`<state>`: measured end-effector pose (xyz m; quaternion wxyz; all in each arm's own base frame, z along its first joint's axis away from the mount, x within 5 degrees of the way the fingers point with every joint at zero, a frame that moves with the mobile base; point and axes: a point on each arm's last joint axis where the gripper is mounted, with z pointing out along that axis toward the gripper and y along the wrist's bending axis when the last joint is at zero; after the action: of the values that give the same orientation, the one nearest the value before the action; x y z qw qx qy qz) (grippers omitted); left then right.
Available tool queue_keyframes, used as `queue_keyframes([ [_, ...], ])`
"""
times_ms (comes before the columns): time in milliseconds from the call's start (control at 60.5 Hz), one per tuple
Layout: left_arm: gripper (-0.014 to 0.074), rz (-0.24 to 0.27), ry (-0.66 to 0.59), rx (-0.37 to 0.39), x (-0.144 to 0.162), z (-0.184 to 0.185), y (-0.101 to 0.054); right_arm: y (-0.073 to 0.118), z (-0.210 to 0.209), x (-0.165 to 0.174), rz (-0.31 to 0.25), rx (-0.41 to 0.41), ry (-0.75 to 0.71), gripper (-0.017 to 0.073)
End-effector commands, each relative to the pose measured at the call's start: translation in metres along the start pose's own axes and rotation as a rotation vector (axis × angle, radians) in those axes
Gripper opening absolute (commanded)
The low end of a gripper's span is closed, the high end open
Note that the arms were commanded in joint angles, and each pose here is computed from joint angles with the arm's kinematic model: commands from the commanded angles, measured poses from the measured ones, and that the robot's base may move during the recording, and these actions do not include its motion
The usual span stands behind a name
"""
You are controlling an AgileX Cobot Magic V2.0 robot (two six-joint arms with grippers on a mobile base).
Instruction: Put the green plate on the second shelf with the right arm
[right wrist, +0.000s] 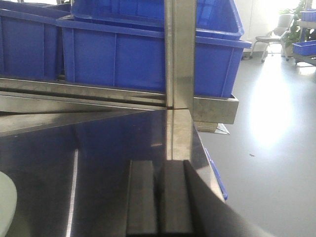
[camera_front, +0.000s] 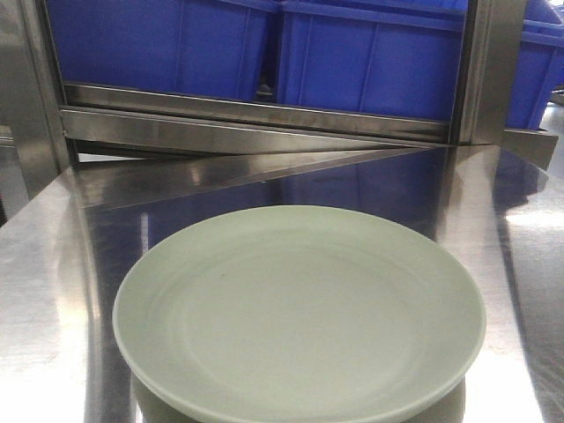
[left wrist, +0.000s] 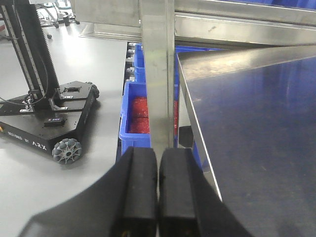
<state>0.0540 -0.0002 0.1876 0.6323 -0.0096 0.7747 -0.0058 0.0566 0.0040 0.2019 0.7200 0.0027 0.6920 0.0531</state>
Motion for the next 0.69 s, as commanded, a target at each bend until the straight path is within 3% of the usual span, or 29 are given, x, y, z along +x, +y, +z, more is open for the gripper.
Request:
queue_keyframes([
  [0, 0.0124, 0.001, -0.061, -0.001, 0.0048, 0.0021, 0.0003, 0.0007, -0.0021, -0.0112, -0.009, -0.005, -0.112, 0.0055],
  [678, 0.0124, 0.001, -0.061, -0.001, 0.0048, 0.0021, 0.0003, 0.0007, -0.0021, -0.0112, -0.009, -0.006, -0.112, 0.0055],
])
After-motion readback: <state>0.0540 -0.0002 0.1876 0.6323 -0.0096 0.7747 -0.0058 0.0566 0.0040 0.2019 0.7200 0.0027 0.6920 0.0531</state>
